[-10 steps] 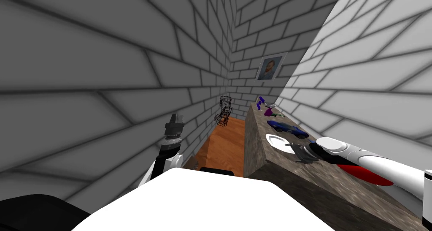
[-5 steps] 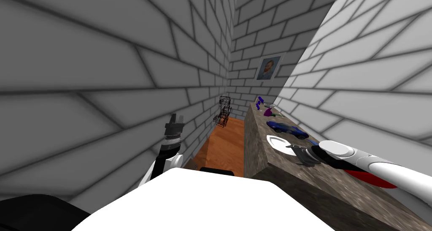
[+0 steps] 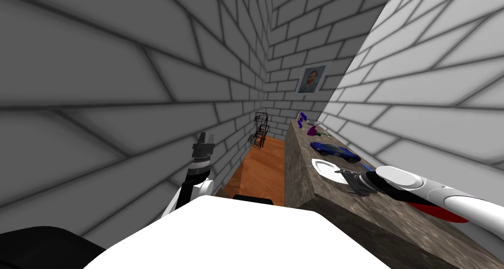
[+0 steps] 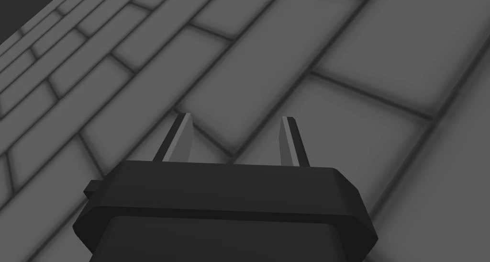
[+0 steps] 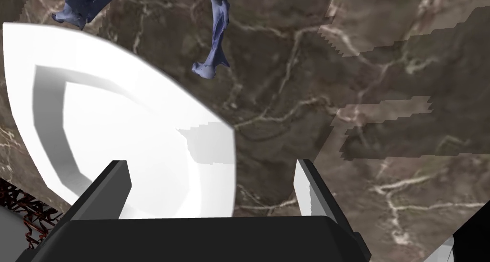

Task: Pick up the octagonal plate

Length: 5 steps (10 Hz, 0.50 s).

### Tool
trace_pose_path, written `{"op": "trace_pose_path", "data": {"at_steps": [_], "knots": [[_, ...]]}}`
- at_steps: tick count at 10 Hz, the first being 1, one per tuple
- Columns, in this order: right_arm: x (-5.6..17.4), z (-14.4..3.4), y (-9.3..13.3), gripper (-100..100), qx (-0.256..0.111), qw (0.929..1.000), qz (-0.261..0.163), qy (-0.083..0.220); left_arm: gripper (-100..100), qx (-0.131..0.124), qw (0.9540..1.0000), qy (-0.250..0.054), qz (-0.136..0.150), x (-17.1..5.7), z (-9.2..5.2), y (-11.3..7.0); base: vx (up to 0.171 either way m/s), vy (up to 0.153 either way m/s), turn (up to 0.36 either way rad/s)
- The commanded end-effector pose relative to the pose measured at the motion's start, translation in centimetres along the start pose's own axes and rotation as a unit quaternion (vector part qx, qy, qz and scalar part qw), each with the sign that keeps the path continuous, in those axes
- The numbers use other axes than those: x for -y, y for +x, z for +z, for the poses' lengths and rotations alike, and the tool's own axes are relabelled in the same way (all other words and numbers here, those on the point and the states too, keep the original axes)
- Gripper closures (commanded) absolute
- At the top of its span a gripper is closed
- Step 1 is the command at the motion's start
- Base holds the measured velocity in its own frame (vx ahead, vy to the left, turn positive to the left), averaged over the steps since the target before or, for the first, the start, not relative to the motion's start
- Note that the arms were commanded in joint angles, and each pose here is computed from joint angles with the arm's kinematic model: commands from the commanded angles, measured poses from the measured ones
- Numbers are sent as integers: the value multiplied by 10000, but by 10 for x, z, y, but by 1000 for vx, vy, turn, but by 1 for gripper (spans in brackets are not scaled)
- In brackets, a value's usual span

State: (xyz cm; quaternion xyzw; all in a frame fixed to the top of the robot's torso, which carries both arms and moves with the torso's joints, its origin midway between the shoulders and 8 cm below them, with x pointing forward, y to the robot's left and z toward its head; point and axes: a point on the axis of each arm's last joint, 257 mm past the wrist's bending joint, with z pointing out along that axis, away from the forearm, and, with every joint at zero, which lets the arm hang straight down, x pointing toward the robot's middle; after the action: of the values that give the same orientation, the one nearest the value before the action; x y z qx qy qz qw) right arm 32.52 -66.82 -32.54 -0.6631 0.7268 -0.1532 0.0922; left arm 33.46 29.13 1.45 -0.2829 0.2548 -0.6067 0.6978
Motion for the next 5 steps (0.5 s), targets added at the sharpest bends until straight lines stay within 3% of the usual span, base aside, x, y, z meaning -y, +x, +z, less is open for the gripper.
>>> {"op": "trace_pose_path", "data": {"at_steps": [1, 3, 4, 5], "knots": [[-2, -4, 1, -100, -34, 10000, -85, 28, 0, 0, 10000, 0, 0, 0, 0, 0, 59, 11, -49], [-1, -4, 0, -100, -19, 10000, -68, 37, 0, 0, 10000, 0, 0, 0, 0, 0, 29, 7, -13], [-1, -4, 0, 100, -19, 10000, -67, 43, 0, 0, 10000, 0, 0, 0, 0, 0, 0, 0, 0], [-1, -4, 0, 100, -19, 10000, -67, 42, 0, 0, 10000, 0, 0, 0, 0, 0, -3, 2, -18]]}}
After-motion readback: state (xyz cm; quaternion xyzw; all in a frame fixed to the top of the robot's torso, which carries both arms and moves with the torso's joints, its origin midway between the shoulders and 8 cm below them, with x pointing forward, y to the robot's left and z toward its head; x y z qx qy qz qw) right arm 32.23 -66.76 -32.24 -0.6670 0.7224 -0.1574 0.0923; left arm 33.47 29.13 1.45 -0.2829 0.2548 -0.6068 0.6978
